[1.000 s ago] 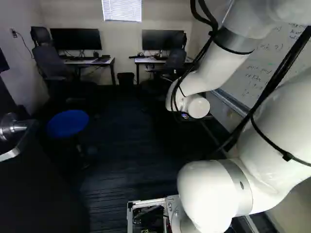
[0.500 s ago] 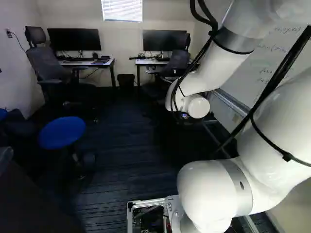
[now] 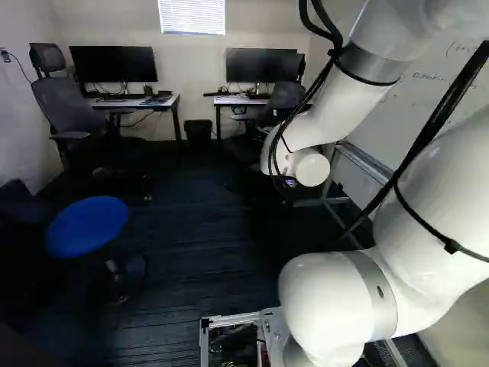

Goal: Open the door and move inside

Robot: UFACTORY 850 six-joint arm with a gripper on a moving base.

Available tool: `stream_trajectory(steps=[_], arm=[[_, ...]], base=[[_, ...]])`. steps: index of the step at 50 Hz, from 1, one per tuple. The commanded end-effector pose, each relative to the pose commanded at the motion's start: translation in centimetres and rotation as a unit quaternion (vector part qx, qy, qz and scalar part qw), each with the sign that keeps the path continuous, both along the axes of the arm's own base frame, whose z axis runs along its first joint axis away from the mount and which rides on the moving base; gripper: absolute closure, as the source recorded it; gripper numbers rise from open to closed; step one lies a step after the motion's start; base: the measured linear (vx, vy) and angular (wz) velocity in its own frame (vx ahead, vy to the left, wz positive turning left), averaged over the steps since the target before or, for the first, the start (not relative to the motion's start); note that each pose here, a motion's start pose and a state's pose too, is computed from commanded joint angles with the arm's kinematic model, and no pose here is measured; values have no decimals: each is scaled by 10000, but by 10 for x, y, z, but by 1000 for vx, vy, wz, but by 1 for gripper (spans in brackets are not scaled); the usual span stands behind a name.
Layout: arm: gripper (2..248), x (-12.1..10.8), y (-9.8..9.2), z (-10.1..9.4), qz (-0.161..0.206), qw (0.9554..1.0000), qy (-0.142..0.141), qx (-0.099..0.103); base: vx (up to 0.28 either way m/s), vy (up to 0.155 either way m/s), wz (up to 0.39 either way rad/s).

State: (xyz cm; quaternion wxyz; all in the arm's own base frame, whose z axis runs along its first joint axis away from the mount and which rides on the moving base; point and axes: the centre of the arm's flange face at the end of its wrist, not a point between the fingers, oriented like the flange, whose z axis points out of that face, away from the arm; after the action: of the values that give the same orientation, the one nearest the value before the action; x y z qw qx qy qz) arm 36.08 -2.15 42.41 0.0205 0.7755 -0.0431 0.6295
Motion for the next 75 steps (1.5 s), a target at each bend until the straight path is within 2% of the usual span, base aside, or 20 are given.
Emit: stream_trajectory(steps=[34, 75], arm=[[3, 0, 0, 0, 0, 10000, 0, 0], [3, 0, 0, 0, 0, 10000, 0, 0]], base=[[137, 2, -4], [-1, 0, 0]])
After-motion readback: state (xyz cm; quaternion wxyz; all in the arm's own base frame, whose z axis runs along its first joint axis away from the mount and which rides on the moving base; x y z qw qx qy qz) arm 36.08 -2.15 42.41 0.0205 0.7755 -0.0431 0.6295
